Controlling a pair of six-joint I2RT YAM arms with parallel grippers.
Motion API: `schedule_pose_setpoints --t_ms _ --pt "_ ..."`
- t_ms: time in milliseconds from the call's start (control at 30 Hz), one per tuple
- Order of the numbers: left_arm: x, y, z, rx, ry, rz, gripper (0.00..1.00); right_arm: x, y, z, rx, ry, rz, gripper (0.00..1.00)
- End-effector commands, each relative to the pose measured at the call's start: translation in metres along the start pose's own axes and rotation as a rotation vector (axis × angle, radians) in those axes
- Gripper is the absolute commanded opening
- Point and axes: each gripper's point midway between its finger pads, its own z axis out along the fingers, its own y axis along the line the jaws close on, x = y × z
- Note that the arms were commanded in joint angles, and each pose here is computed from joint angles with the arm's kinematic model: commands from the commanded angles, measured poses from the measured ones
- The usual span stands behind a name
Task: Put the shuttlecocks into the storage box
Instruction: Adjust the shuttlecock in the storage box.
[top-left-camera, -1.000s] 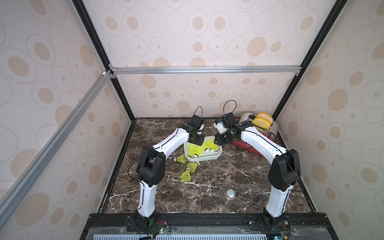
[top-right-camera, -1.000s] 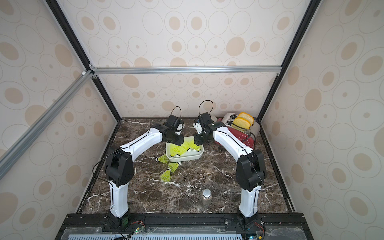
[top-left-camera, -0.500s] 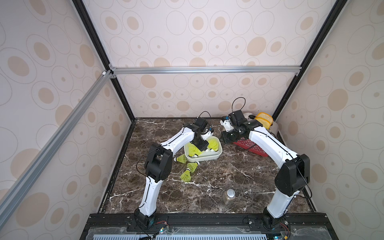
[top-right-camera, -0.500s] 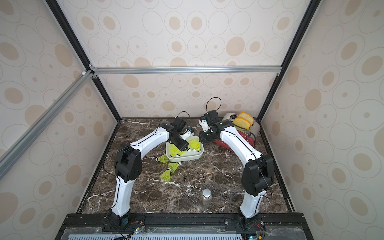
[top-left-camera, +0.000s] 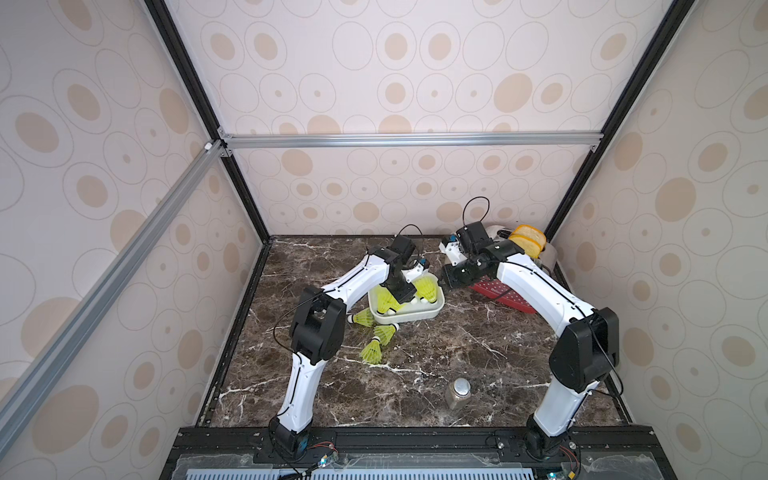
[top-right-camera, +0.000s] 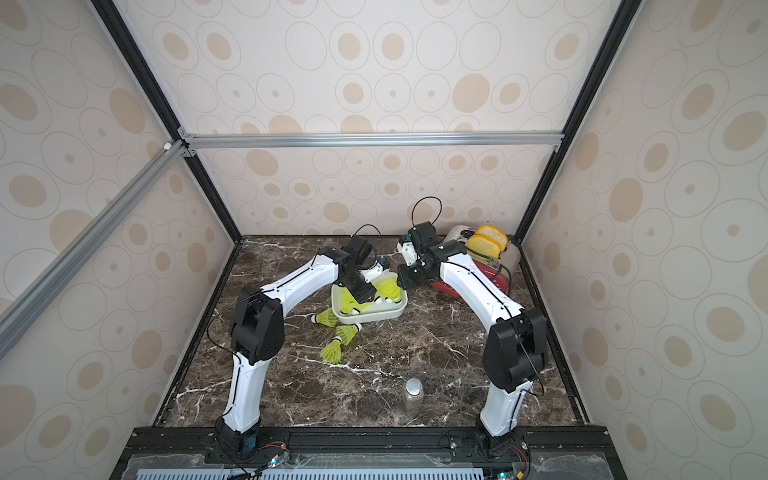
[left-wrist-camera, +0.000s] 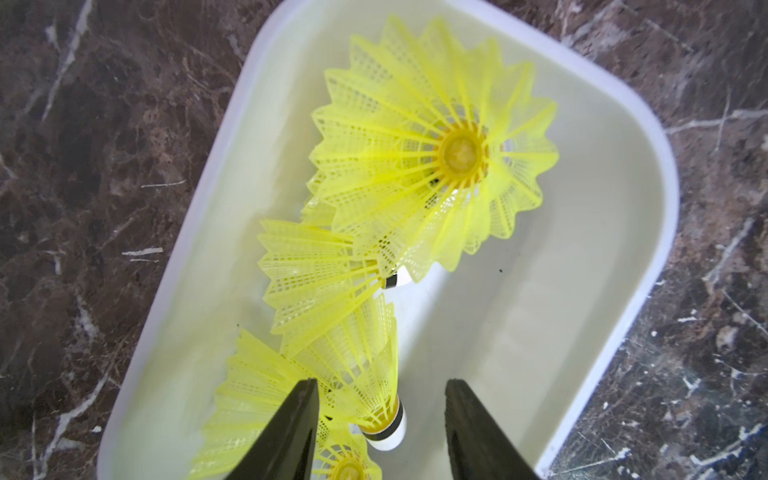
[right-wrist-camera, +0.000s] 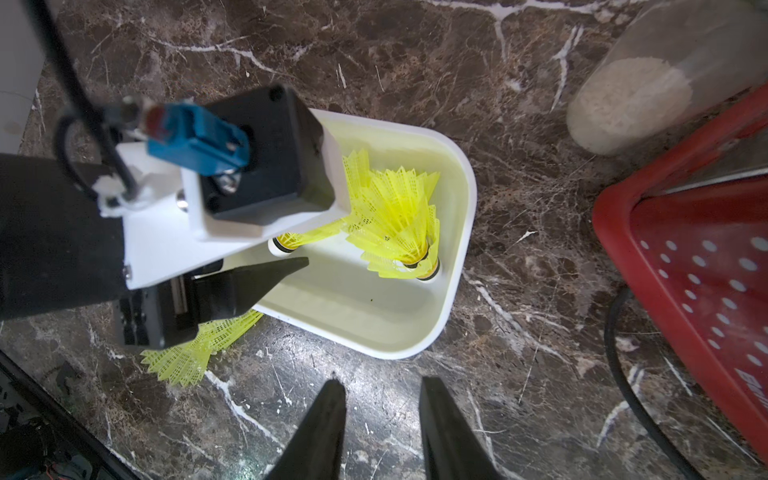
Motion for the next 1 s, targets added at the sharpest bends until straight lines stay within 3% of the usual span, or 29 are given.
schedule_pose_setpoints --t_ms 0,167,500,967 --pt "0.0 -0.007 0.011 0.055 0.006 0.021 0.49 0.01 0.0 -0.001 -0.005 0.024 0.004 0.35" --pt "0.007 -0.007 0.016 0.053 0.032 0.014 0.42 0.013 -0.001 -0.001 -0.003 0.027 0.004 0.35" --pt "0.016 0.013 0.01 -0.065 0.061 -0.02 0.17 0.008 0.002 0.002 -0.022 0.02 0.015 0.35" --pt "0.028 0.042 -0.007 -0.124 0.069 -0.134 0.16 0.011 0.003 0.004 -0.03 0.021 0.024 0.35"
